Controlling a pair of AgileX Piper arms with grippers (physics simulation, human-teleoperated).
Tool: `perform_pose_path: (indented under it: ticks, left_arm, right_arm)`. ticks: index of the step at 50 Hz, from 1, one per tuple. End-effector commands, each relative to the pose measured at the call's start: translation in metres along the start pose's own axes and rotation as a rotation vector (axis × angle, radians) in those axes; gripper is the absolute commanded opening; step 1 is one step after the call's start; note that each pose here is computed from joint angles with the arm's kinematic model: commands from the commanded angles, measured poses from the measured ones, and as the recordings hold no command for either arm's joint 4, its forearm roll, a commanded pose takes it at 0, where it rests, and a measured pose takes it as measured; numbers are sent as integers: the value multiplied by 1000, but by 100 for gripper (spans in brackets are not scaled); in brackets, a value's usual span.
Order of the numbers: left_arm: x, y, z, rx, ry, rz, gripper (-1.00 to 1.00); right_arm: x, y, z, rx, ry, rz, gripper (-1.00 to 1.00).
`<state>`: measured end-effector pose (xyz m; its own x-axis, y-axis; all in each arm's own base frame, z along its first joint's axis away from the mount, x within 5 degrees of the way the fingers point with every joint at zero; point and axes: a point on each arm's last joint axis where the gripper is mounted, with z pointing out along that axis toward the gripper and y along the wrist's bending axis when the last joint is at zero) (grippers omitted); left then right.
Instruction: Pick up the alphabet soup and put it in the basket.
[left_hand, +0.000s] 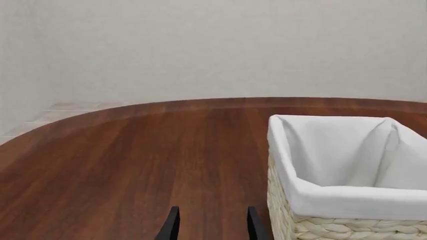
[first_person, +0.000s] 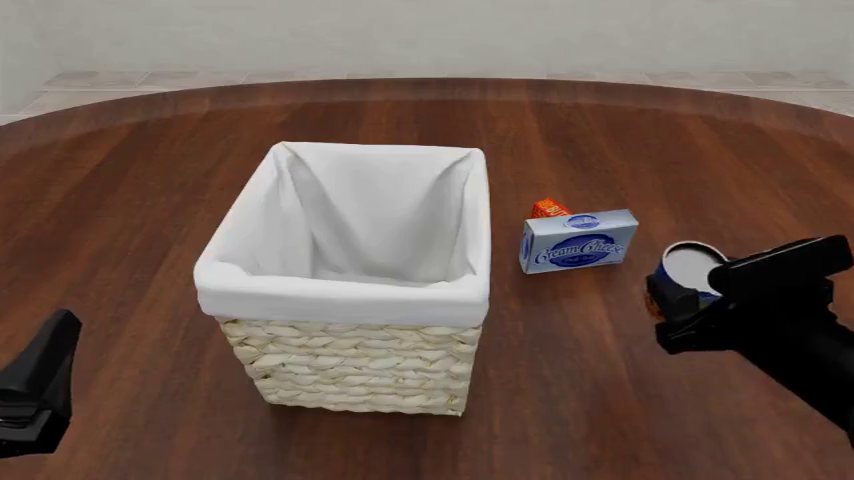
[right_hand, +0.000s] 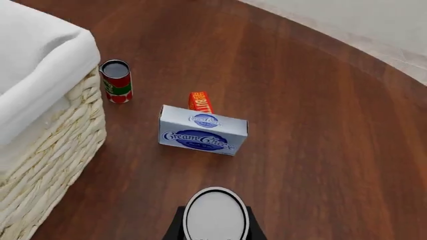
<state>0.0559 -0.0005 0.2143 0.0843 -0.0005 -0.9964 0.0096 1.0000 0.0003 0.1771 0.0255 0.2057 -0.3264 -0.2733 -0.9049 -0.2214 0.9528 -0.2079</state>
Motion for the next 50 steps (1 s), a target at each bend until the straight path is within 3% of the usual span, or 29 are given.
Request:
perform_pose_path:
  ticks: [1, 15, 50]
  left_arm:
    - [-2, 0, 0, 4, -4, 0, 100]
    - [-2, 0, 0, 5, -5, 3, 100]
    - [-2, 0, 0, -6, -3, 3, 100]
  right_arm:
    - [-30, -6, -13, 11, -60, 1, -100]
    - [-53, -9, -18, 4, -90, -6, -100]
    - [-137, -26, -24, 17, -175, -21, -100]
